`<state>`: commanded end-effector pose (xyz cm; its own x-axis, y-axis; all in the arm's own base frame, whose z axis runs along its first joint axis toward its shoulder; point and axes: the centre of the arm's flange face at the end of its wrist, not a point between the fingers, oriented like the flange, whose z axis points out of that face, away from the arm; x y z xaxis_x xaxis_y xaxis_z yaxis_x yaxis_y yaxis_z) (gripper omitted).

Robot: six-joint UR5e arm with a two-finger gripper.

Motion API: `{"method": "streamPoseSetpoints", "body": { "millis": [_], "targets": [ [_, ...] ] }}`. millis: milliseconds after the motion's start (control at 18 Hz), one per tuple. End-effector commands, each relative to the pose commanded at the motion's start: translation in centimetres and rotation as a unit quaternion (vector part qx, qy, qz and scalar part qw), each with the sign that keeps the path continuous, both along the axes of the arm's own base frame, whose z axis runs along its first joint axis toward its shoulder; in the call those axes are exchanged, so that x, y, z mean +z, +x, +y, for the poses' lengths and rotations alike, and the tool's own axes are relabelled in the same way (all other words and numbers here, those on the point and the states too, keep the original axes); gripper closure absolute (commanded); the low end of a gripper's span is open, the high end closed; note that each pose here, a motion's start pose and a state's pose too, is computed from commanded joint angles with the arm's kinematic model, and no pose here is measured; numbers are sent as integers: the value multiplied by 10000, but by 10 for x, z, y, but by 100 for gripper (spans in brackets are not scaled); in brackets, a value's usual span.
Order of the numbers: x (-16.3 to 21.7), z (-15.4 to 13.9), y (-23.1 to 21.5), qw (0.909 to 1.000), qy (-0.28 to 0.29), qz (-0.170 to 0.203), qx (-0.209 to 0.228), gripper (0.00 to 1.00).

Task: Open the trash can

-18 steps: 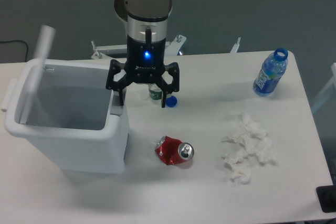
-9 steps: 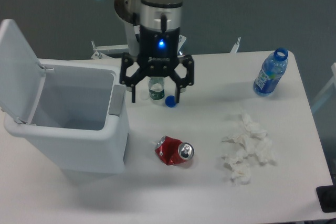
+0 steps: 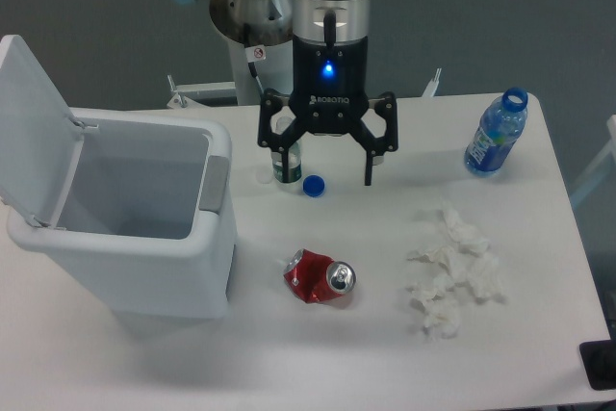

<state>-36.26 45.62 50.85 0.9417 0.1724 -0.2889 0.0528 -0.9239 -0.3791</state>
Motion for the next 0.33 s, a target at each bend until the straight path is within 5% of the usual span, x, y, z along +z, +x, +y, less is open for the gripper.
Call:
{"method": "streamPoseSetpoints", "body": {
  "millis": [333],
  "targets": [
    [-14,-3,-9,9966,-632,352,-390,0]
  ]
}}
